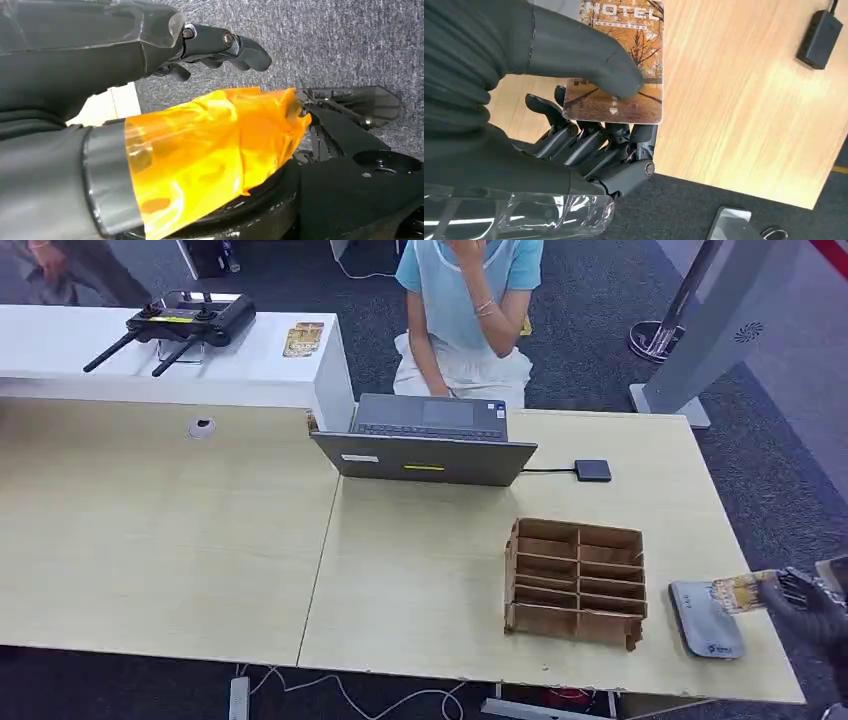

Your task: Pass the card to the sensor for recognition and then transmit it.

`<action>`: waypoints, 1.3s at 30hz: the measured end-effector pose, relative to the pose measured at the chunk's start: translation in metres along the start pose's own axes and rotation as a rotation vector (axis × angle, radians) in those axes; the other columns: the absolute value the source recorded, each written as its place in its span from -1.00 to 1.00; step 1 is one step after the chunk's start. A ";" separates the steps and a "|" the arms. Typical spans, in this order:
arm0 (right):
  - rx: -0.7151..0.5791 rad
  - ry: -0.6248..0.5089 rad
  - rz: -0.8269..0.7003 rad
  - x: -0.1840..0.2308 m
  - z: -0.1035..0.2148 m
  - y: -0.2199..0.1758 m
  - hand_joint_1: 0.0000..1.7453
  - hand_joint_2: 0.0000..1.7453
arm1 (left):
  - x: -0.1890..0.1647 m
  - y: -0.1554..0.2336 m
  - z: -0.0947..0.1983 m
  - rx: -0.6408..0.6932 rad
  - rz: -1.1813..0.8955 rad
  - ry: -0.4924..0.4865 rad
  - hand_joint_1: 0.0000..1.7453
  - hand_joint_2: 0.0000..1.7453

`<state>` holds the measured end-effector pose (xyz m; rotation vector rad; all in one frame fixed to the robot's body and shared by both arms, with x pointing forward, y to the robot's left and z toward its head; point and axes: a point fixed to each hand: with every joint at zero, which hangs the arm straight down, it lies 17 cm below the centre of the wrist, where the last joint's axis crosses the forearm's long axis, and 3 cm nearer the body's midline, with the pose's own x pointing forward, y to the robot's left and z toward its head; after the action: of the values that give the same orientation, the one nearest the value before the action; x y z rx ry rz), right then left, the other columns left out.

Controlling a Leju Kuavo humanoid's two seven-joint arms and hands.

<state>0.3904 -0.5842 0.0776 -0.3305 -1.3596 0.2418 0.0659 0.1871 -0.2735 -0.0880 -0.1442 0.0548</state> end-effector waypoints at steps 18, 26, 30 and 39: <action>0.000 0.063 0.022 -0.035 0.004 0.019 1.00 1.00 | 0.004 0.000 0.000 -0.001 0.000 -0.026 -1.00 -1.00; 0.002 0.098 0.054 -0.049 0.005 0.026 1.00 1.00 | 0.005 -0.001 0.000 -0.005 0.000 -0.028 -1.00 -1.00; -0.004 0.122 0.078 -0.056 0.006 0.027 1.00 1.00 | 0.005 -0.001 0.000 -0.006 0.001 -0.029 -1.00 -1.00; -0.018 0.136 0.090 -0.059 0.003 0.028 1.00 1.00 | 0.005 -0.001 0.000 -0.007 0.003 -0.029 -1.00 -1.00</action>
<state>0.3765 -0.5793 0.0139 -0.4171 -1.2153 0.2771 0.0708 0.1863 -0.2724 -0.0941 -0.1729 0.0590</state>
